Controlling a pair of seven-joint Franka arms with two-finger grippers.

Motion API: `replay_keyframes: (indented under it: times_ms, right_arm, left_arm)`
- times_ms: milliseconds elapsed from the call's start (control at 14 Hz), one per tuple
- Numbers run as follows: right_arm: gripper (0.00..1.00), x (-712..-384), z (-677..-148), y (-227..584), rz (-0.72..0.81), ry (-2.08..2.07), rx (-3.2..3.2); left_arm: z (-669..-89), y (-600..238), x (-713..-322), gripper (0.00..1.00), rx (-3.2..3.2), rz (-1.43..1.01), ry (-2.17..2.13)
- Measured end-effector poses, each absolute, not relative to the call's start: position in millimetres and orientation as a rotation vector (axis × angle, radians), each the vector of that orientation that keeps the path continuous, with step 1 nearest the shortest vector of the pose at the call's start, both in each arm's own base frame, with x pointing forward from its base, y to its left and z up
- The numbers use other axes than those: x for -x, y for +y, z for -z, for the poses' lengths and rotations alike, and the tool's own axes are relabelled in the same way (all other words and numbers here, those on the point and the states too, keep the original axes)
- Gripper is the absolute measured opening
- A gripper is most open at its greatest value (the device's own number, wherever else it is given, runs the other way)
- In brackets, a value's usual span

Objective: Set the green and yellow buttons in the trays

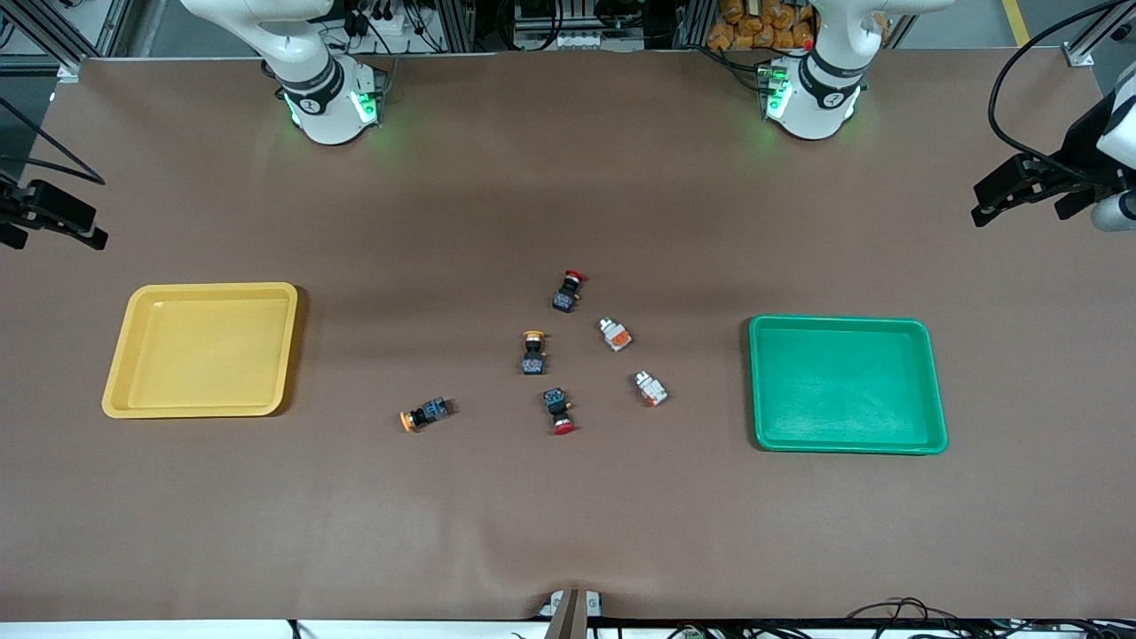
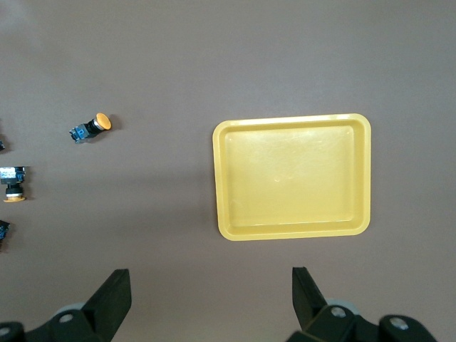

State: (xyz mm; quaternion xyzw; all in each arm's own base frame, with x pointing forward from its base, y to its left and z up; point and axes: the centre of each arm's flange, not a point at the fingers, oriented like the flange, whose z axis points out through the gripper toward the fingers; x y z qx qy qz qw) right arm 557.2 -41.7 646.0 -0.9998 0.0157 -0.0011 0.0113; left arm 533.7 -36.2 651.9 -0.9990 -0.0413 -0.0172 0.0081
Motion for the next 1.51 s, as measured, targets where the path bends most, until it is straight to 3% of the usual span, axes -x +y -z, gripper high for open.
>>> replay_keyframes:
  times_ms: [932,1505]
  right_arm:
    - [1.0,-559.2,-639.3,-53.1,-0.018,0.081,3.118]
    - [1.0,-584.7,-589.3,-45.6,-0.151,0.061,3.115]
  left_arm:
    - [-648.7,-35.4,-534.2,1.0,3.12,0.016,-0.13]
    - [-639.9,-44.1,-540.2,1.0,3.119,0.001,-0.106]
